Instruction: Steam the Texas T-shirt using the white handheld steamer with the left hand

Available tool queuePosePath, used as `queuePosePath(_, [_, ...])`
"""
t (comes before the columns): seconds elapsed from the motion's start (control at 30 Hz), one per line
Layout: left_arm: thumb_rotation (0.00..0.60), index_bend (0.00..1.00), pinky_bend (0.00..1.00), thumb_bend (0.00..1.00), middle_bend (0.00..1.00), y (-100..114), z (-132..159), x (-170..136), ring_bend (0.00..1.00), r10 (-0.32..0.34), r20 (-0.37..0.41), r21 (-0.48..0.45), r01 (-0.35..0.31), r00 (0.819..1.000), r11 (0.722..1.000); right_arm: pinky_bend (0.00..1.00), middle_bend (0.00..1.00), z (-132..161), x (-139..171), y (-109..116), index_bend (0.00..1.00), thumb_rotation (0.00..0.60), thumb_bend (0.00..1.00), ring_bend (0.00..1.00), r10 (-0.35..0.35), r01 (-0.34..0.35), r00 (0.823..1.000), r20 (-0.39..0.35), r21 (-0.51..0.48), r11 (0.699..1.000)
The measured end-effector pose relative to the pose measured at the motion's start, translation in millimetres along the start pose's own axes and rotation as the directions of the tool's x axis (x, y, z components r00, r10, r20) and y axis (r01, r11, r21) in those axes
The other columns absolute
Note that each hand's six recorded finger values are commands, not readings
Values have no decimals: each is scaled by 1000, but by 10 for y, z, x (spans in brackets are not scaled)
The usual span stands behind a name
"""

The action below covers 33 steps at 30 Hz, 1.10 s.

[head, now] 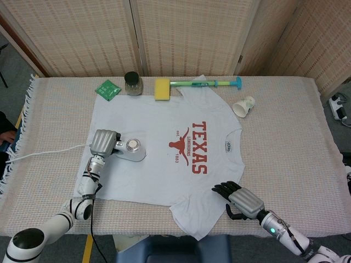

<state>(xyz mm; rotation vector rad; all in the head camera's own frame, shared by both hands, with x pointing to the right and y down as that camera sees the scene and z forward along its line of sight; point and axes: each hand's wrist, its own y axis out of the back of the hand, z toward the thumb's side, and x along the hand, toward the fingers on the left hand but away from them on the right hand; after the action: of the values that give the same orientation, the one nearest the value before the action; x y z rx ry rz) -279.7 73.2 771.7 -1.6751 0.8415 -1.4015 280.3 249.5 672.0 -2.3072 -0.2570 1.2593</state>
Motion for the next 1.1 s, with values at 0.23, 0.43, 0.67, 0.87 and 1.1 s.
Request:
queuePosePath(0.23, [600, 976, 793, 374, 1000, -23, -436, 57, 846, -14, -148, 9, 15, 989, 1000, 0, 37, 0, 15, 8, 0, 323, 818, 0, -3, 3, 1000, 5, 3, 1000])
queuePosePath(0.43, [600, 975, 793, 376, 1000, 20, -1014, -39, 846, -4, -308, -1, 4, 951, 1000, 0, 37, 19, 6, 10, 0, 322, 819, 0, -2, 2, 1000, 4, 7, 1000])
queuePosePath(0.67, [600, 972, 793, 377, 1000, 54, -1684, -298, 846, -19, -446, 21, 32, 895, 999, 0, 37, 43, -5, 19, 0, 324, 819, 0, -2, 2, 1000, 2, 11, 1000])
queuePosePath(0.87, [600, 972, 793, 376, 1000, 166, -1816, -339, 845, 8, -459, -42, -31, 888, 999, 0, 37, 64, -5, 18, 0, 325, 818, 0, -1, 1, 1000, -2, 12, 1000])
queuePosePath(1.1, [600, 972, 793, 377, 1000, 301, -1703, -353, 845, 75, -388, -72, -112, 918, 991, 0, 37, 86, 25, 29, 0, 323, 818, 0, -7, 7, 1000, -7, 15, 1000])
